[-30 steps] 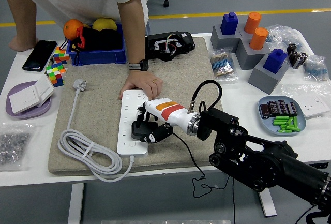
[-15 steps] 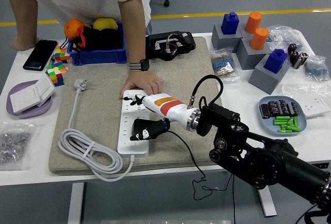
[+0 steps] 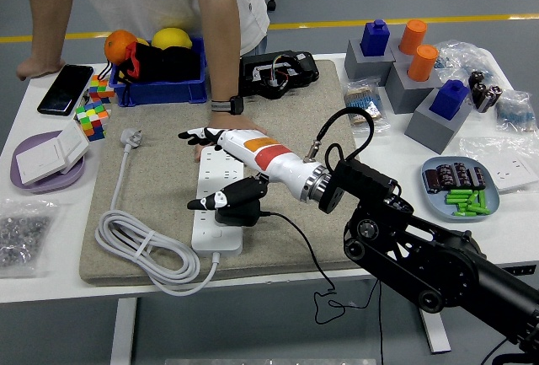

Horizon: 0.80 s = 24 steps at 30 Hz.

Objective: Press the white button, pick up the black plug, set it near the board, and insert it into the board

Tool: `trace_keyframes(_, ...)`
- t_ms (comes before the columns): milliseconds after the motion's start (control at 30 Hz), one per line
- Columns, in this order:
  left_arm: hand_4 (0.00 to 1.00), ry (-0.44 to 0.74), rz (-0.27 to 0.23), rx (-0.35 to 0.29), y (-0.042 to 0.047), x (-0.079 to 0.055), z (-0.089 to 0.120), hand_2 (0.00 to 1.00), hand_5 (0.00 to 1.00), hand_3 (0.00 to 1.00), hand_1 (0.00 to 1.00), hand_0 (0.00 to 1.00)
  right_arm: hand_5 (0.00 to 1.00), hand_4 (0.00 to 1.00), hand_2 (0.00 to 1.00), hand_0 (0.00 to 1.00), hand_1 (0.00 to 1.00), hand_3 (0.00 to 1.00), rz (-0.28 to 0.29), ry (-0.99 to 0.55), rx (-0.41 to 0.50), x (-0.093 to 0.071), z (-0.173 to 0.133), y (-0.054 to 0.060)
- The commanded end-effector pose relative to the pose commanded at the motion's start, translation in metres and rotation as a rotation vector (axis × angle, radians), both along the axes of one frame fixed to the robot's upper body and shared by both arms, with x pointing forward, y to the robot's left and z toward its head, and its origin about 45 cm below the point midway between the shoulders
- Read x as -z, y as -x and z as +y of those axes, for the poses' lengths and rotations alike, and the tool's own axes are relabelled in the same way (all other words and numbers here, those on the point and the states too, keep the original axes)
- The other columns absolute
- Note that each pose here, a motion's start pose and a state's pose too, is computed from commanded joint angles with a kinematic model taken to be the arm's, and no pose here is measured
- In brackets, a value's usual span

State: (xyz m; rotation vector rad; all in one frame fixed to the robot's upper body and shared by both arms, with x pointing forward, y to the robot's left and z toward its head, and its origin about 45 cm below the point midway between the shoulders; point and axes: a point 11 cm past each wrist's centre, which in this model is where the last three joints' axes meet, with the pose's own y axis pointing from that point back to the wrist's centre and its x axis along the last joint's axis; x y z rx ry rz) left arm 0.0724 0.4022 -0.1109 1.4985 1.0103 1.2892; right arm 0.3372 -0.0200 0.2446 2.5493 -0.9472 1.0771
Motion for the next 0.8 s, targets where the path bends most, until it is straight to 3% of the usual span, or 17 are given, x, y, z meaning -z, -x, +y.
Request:
trace_keyframes(233,0.490,0.004,-0.002,0.004,-0.0013,0.000,-0.001,0.625,0.089,0.666,0.638,0.649,0.482,0.998,0.801,0.756,0.810,0.863,0.016,-0.159,0.082,-0.015,-0.057,-0.004)
trace_keyframes(267,0.491,0.005,-0.003,0.005,-0.0015,0.000,-0.001,0.628,0.083,0.667,0.639,0.649,0.629,0.998,0.793,0.824,0.819,0.841,0.017,-0.176,0.096,-0.016,-0.066,-0.004)
trace_keyframes(433,0.491,0.007,-0.011,0.005,-0.0046,0.000,-0.002,0.628,0.083,0.667,0.639,0.649,0.629,0.998,0.793,0.824,0.819,0.841,0.010,-0.262,0.166,-0.022,-0.109,0.001)
trace_keyframes(500,0.493,0.010,-0.014,0.007,-0.0062,0.000,-0.004,0.627,0.077,0.668,0.638,0.649,0.681,0.998,0.795,0.861,0.830,0.827,0.004,-0.284,0.196,-0.026,-0.125,0.001)
trace_keyframes(800,0.493,0.026,-0.029,0.013,-0.0112,0.002,-0.014,0.628,0.078,0.668,0.638,0.649,0.740,0.998,0.807,0.901,0.864,0.831,-0.028,-0.289,0.321,-0.031,-0.188,0.010)
